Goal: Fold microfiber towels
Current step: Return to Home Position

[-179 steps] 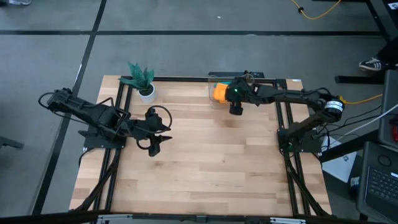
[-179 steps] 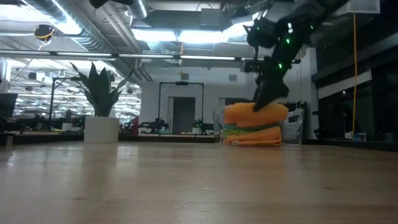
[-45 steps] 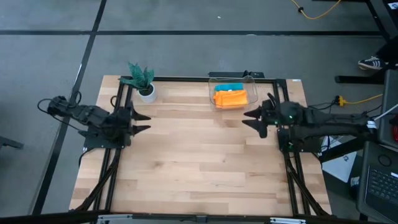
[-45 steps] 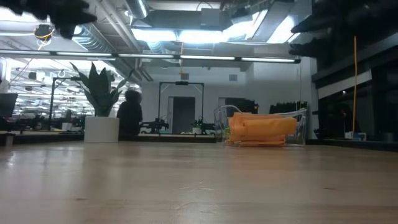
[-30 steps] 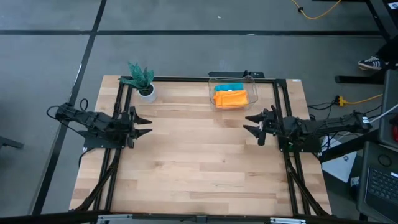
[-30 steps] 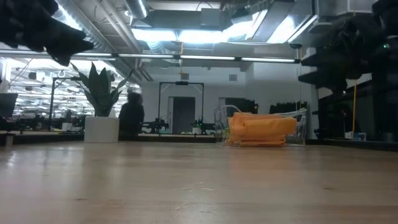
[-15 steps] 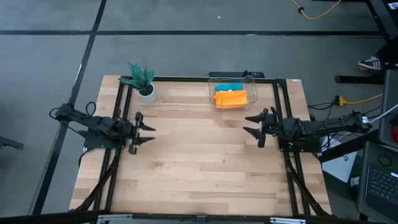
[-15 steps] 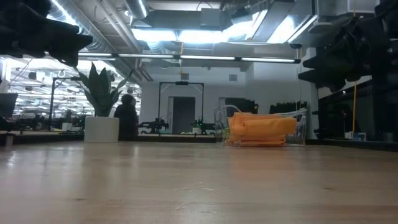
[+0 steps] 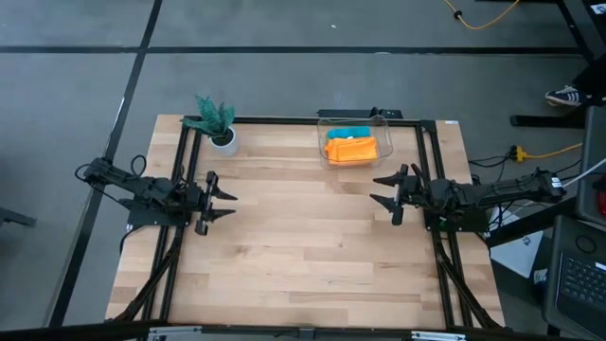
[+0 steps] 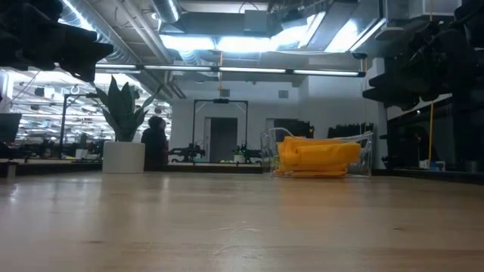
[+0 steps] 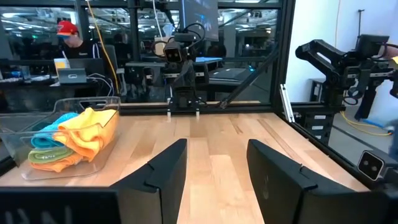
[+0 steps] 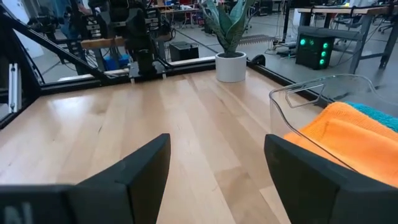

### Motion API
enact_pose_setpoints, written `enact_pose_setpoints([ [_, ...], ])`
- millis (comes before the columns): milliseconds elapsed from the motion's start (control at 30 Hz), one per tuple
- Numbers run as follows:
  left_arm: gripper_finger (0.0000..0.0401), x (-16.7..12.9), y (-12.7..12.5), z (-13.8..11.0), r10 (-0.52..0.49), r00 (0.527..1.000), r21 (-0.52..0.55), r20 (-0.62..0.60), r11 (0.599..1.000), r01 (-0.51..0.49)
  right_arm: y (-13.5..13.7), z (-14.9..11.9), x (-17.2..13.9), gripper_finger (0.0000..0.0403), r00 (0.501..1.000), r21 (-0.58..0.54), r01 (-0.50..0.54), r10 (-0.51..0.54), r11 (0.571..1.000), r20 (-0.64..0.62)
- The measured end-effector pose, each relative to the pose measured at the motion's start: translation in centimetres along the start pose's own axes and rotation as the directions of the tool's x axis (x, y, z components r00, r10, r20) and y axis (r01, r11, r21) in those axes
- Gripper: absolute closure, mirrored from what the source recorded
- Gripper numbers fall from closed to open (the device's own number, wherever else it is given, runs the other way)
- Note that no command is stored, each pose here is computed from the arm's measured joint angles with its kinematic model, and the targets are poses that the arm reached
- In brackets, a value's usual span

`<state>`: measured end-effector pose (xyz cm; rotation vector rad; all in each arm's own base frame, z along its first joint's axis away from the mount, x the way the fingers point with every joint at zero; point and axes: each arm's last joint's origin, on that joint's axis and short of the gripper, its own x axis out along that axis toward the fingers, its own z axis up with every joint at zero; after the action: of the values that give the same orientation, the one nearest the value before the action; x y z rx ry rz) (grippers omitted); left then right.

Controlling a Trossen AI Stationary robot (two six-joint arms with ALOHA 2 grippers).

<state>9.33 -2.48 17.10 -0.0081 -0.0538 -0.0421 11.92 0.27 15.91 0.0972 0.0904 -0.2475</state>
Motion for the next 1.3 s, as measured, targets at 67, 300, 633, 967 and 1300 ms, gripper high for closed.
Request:
enact_pose_setpoints([
  [67,0.0239,0.0,0.0,0.0,0.000,1.000,0.000,0.000,1.000,0.000,0.0,0.0,0.0,0.0142,1.000,0.003,0.000,0.000,1.000,0.000],
  [300,0.0239,0.0,0.0,0.0,0.000,1.000,0.000,0.000,1.000,0.000,-0.1,0.1,-0.2,0.0142,1.000,0.005,-0.005,0.005,1.000,0.011],
  [633,0.0239,0.0,0.0,0.0,0.000,1.000,0.001,0.000,1.000,0.000,-1.3,0.9,-1.9,0.0142,0.992,-0.143,-0.015,0.033,0.990,0.123],
  [967,0.0239,0.0,0.0,0.0,0.002,1.000,0.001,0.000,1.000,-0.002,-1.2,1.0,-2.1,0.0142,0.986,-0.190,-0.049,0.077,0.981,0.146],
  [1300,0.0239,0.0,0.0,0.0,0.003,1.000,0.001,0.000,1.000,-0.003,-1.2,1.0,-2.1,0.0142,0.986,-0.190,-0.049,0.077,0.981,0.146],
])
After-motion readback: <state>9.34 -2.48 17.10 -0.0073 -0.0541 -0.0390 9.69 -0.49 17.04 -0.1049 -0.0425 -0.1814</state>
